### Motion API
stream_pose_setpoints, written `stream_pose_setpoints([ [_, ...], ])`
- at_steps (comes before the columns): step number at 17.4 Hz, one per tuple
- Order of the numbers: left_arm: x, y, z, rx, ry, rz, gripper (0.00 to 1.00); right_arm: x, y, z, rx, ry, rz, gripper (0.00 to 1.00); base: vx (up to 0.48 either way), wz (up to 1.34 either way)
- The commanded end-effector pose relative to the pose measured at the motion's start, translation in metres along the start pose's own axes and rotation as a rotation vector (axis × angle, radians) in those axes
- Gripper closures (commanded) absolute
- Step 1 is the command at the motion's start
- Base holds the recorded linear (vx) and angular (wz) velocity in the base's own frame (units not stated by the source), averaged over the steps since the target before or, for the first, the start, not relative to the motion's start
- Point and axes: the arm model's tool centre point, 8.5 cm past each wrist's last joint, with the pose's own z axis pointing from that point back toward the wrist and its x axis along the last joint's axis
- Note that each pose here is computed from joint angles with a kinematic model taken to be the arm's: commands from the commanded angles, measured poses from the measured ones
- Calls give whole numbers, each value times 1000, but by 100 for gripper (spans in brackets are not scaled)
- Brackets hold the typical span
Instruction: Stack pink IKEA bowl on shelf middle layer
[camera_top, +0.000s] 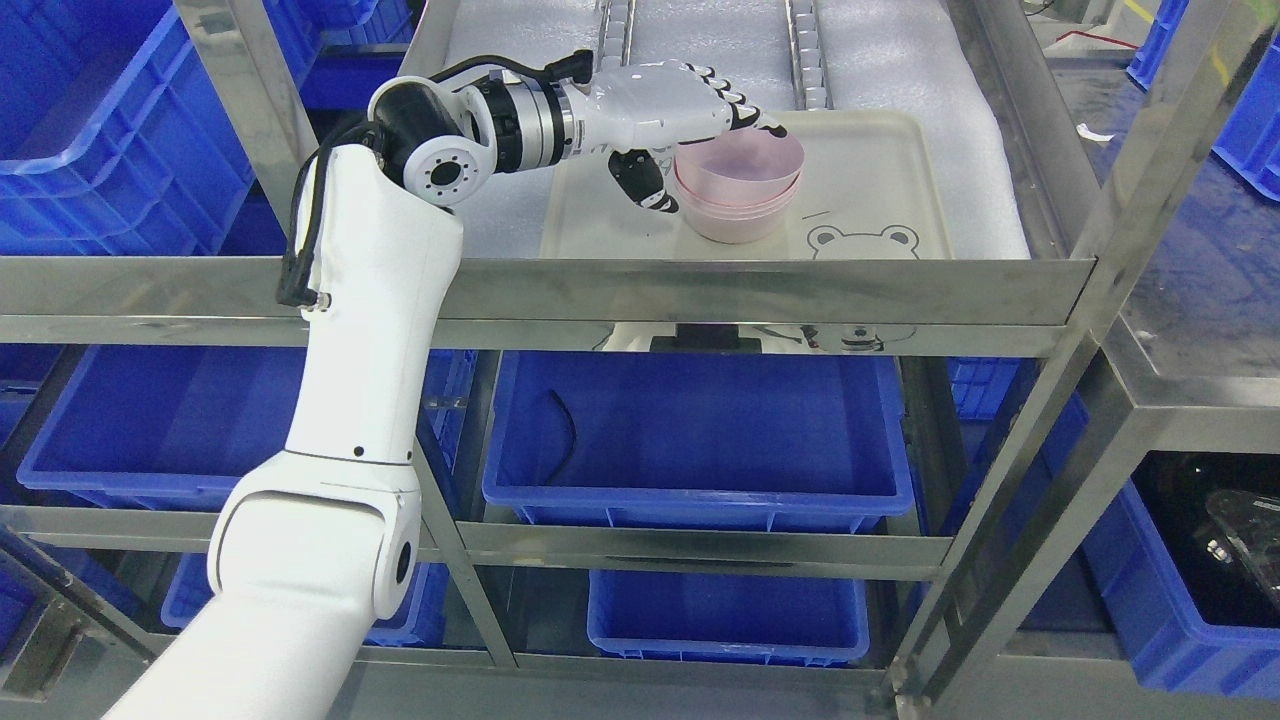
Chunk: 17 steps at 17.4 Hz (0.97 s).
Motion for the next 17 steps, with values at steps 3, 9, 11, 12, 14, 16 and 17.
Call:
stream_pose_setpoints([
  [3,33,40,25,302,-185,32,6,3,-11,0,-18,-13,1,0,0,0],
  [9,120,-19,7,481,-492,243,6,3,-11,0,-18,-13,1,0,0,0],
  [11,164,-86,-7,393,-548,377,6,3,-11,0,-18,-13,1,0,-5,11],
  [12,183,-116,-10,353,-566,444,6,3,-11,0,-18,-13,1,0,-12,44],
  [14,219,-173,-7,288,-571,589,6,3,-11,0,-18,-13,1,0,-14,36],
  [16,244,-212,1,248,-560,697,6,3,-11,0,-18,-13,1,0,-8,15],
  [17,254,-235,9,231,-534,765,6,3,-11,0,-18,-13,1,0,0,0],
])
